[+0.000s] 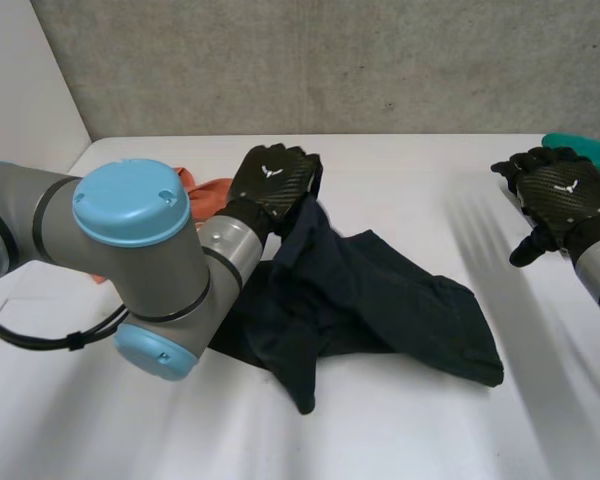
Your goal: Fold the laundry.
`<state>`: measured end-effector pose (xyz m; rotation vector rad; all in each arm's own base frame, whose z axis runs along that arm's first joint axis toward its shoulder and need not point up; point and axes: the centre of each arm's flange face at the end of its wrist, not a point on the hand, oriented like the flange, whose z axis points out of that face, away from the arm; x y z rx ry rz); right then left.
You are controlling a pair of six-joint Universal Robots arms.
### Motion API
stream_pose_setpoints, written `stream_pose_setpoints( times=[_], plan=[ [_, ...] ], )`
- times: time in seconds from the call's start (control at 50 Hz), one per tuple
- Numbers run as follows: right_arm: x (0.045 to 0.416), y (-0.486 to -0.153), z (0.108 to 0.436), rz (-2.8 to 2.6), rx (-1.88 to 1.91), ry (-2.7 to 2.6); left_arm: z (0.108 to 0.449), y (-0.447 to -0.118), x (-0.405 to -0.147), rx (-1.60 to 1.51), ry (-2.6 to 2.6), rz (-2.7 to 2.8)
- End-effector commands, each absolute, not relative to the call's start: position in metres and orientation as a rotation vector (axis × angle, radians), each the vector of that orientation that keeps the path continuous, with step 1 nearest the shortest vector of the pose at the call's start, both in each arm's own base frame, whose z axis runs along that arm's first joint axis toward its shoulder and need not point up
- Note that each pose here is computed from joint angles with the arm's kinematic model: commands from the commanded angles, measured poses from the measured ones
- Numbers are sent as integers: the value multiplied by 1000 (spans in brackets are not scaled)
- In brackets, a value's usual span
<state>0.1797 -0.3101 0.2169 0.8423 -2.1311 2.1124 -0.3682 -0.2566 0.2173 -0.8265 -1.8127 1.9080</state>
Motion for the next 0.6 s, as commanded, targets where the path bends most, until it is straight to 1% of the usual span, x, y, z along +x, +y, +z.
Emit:
stream_pose_setpoints(
  times=[0.02, 0.1, 0.12, 0.18, 0.24, 0.26, 0.32, 0.38, 0.4, 0.46, 0.52, 0.54, 0.6],
  plan=[
    [179, -287, 248, 1984, 853, -2318, 235, -241, -346, -833, -1886, 1897],
    [179, -270, 255, 1870, 884, -2448, 248, -224, -332, -823, -1919, 1897],
    [180, -266, 255, 1847, 895, -2477, 255, -218, -324, -803, -1929, 1912],
    [182, -252, 249, 1749, 940, -2588, 262, -208, -311, -767, -1954, 1942],
    [183, -236, 233, 1645, 974, -2692, 265, -196, -299, -736, -1981, 1958],
    [184, -227, 222, 1603, 991, -2729, 264, -193, -297, -729, -1989, 1957],
    [186, -213, 208, 1616, 1012, -2718, 259, -176, -287, -717, -2020, 1933],
    [187, -205, 198, 1642, 1031, -2689, 254, -167, -285, -695, -2030, 1884],
    [189, -201, 190, 1670, 1042, -2663, 252, -165, -286, -680, -2033, 1859],
    [191, -196, 181, 1702, 1058, -2635, 238, -160, -291, -633, -2071, 1752],
    [195, -190, 173, 1731, 1090, -2611, 223, -163, -294, -640, -2125, 1695],
    [197, -187, 170, 1744, 1110, -2599, 211, -167, -296, -650, -2172, 1659],
    [202, -182, 166, 1759, 1145, -2590, 198, -174, -298, -660, -2219, 1626]
  ],
)
